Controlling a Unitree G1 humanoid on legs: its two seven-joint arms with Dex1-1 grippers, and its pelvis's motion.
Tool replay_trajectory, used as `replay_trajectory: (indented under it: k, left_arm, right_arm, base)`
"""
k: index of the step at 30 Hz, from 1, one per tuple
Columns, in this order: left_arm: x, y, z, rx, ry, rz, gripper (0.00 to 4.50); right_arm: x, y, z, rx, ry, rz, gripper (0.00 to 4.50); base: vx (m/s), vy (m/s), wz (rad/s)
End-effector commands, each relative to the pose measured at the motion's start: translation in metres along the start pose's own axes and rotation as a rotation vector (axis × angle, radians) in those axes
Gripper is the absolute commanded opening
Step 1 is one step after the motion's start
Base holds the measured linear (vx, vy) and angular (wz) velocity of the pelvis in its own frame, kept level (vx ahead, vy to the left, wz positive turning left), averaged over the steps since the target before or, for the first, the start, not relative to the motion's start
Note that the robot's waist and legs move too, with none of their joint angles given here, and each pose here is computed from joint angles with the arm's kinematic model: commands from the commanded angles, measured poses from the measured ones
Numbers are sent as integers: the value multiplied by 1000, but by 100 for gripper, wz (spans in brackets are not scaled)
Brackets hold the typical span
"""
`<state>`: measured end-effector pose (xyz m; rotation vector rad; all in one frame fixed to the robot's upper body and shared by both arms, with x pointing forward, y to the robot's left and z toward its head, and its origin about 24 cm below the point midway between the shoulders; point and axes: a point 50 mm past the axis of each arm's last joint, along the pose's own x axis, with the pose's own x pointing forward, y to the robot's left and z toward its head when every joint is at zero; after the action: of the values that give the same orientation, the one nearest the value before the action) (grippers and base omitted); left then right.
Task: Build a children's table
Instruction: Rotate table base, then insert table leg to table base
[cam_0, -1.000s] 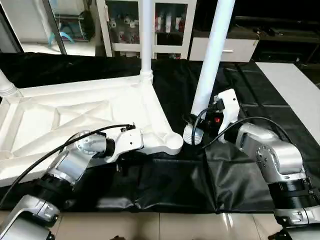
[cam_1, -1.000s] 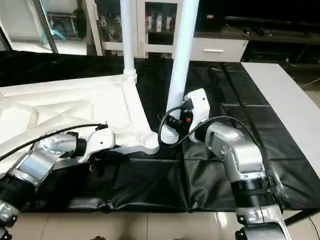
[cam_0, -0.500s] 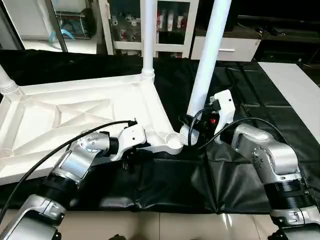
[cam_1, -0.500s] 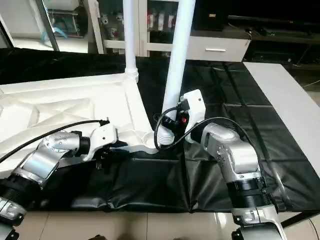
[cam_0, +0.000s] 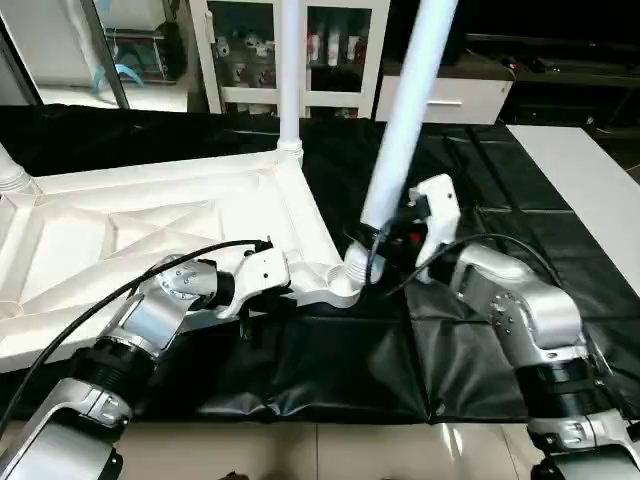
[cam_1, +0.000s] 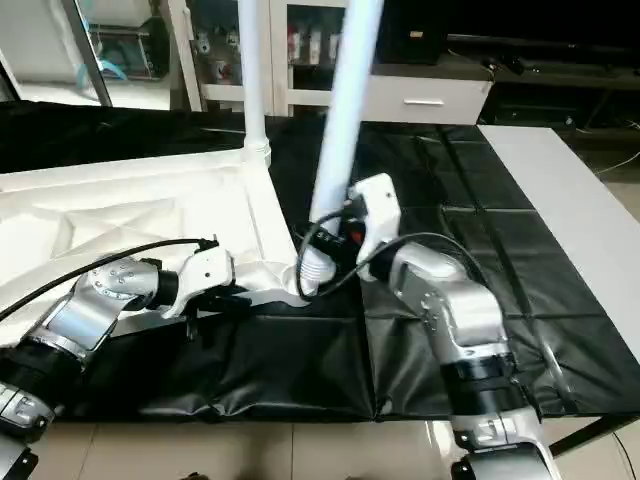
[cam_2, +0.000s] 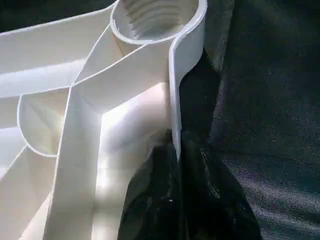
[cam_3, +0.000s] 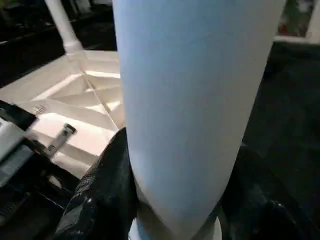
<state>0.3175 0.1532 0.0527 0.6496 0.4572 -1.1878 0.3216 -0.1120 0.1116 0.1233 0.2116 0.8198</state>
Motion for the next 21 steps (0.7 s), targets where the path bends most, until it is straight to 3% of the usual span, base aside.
replay_trajectory:
  k: [1, 8, 15, 21]
  left_arm:
    - [2, -10, -21, -58, 95, -58, 0]
    - [3, -18, -22, -99, 97, -123, 0]
    - [3, -15, -19, -98, 90, -122, 0]
    - [3, -15, -18, -111, 79, -108, 0]
  right_arm:
    - [4, 2, 6, -34, -18, 24, 188]
    - [12, 2, -2, -45, 28, 63, 188]
    - [19, -3, -17, -22, 96, 79, 188]
    - [21, -4, -22, -20, 113, 90, 188]
  base:
    - [0, 0, 0]
    - [0, 0, 0]
    - [0, 0, 0]
    - [0, 0, 0]
